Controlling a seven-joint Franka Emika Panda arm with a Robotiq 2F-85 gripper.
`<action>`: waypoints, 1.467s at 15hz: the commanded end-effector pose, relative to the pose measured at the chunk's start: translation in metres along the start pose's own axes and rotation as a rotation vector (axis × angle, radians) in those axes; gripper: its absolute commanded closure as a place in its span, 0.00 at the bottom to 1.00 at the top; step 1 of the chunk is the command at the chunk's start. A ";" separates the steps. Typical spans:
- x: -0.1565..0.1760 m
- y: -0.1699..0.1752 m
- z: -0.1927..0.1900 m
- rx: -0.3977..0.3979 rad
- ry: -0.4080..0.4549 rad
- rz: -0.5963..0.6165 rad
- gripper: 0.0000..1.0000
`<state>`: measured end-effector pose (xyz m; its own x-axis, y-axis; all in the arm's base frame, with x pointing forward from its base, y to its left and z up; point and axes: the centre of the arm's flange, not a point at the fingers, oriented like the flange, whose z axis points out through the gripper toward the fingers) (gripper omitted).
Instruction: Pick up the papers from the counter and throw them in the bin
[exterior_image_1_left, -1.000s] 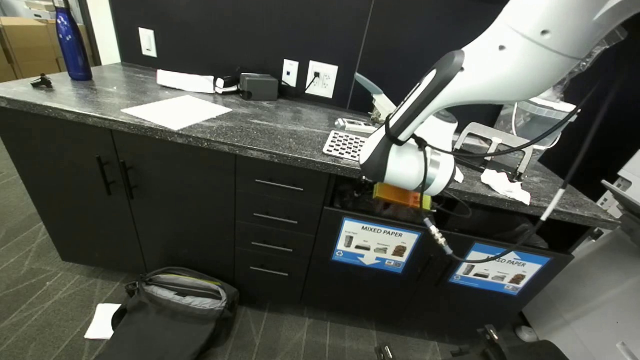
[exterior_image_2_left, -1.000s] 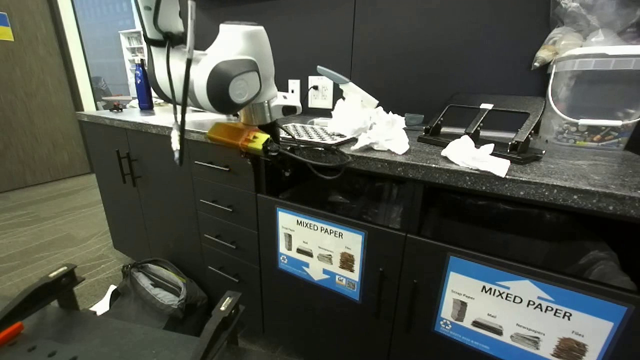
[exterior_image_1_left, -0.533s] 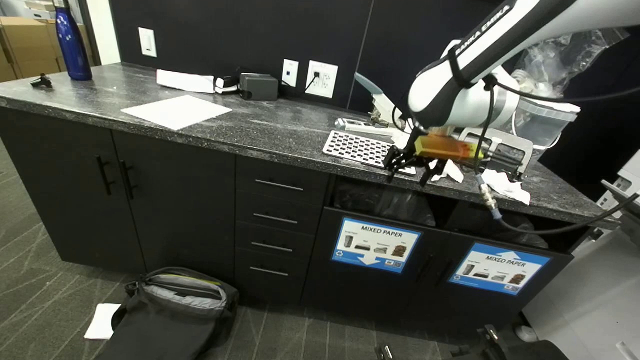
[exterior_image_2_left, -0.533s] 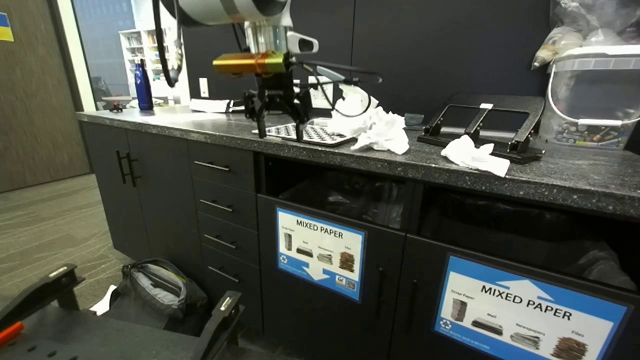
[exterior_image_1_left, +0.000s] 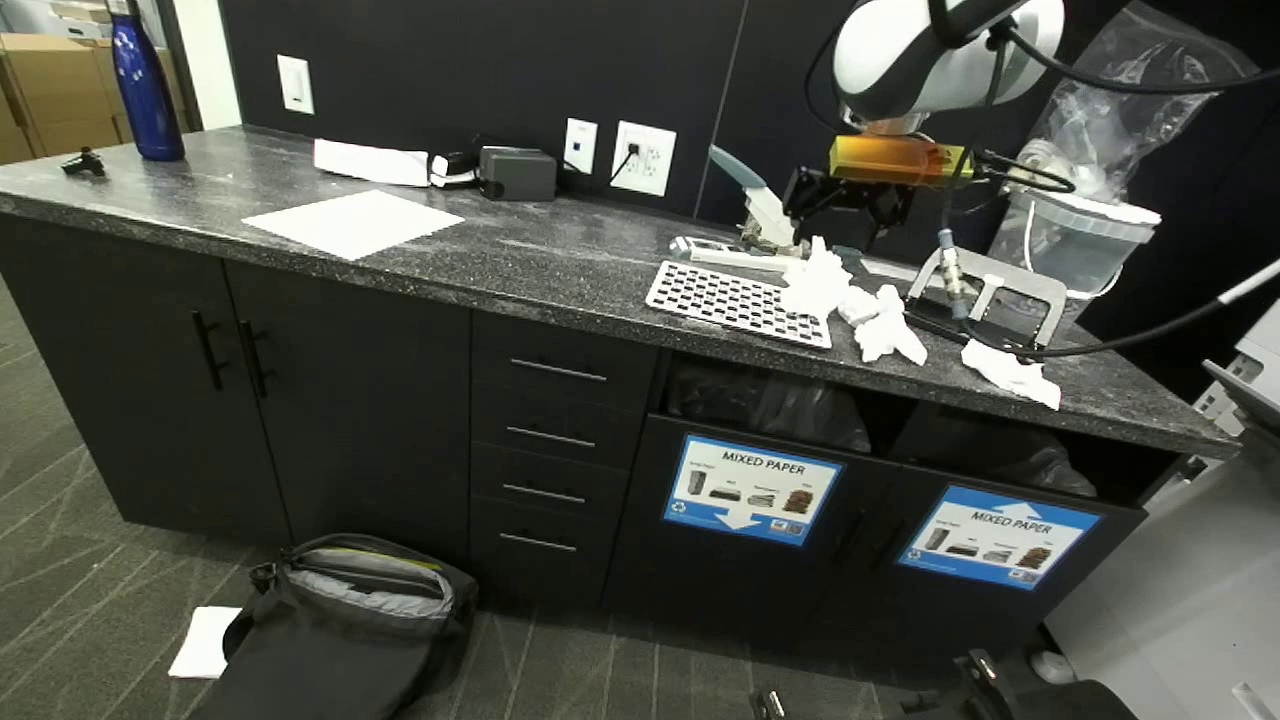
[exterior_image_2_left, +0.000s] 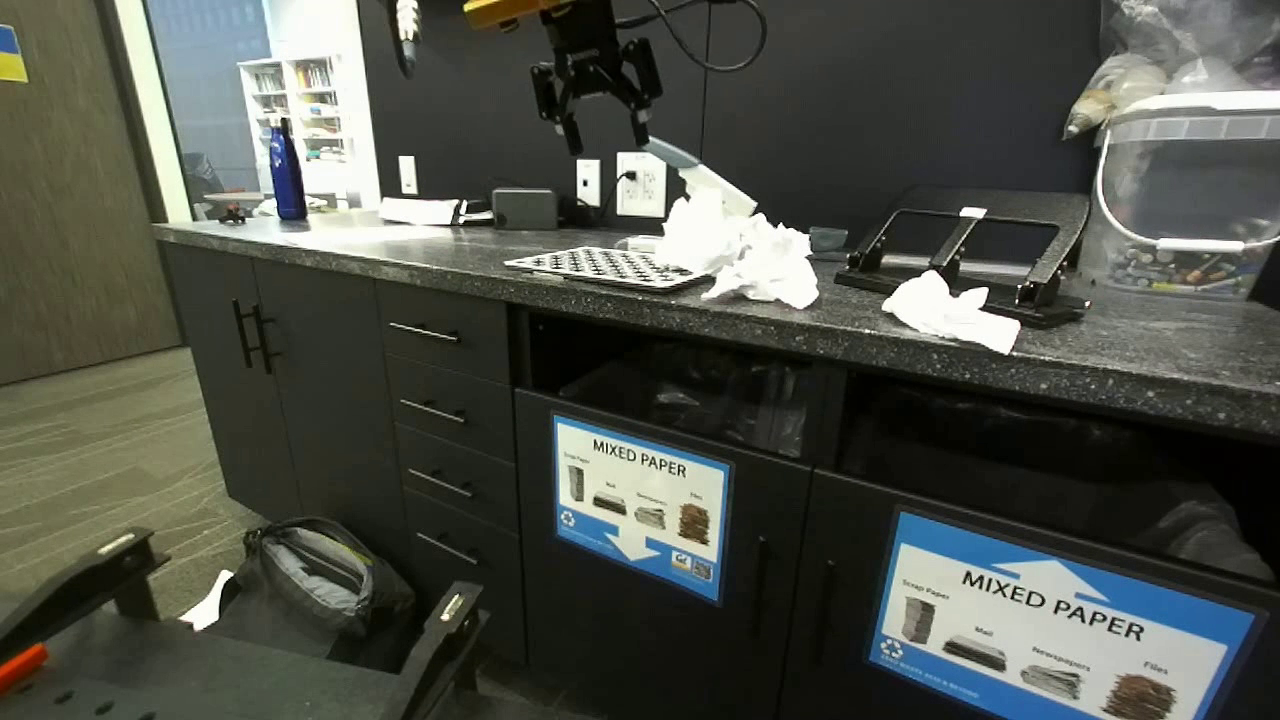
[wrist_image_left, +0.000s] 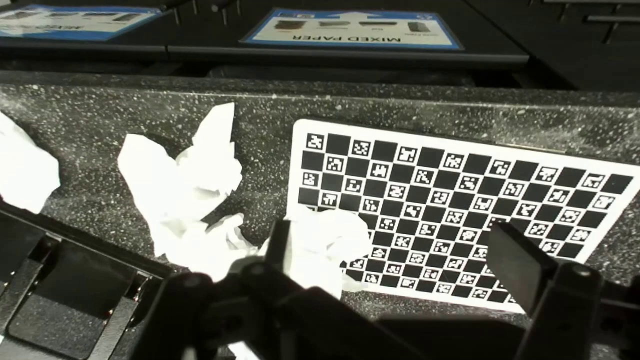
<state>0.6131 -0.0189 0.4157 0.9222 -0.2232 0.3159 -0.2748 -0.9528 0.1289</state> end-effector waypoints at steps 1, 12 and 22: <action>0.065 -0.017 0.052 -0.012 -0.029 0.156 0.00; 0.144 -0.027 0.150 -0.104 -0.049 0.477 0.00; 0.152 -0.027 0.163 -0.216 -0.105 0.466 0.00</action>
<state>0.7792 -0.0570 0.3032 0.7186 -0.6454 0.2590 -0.6915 -0.7027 0.1677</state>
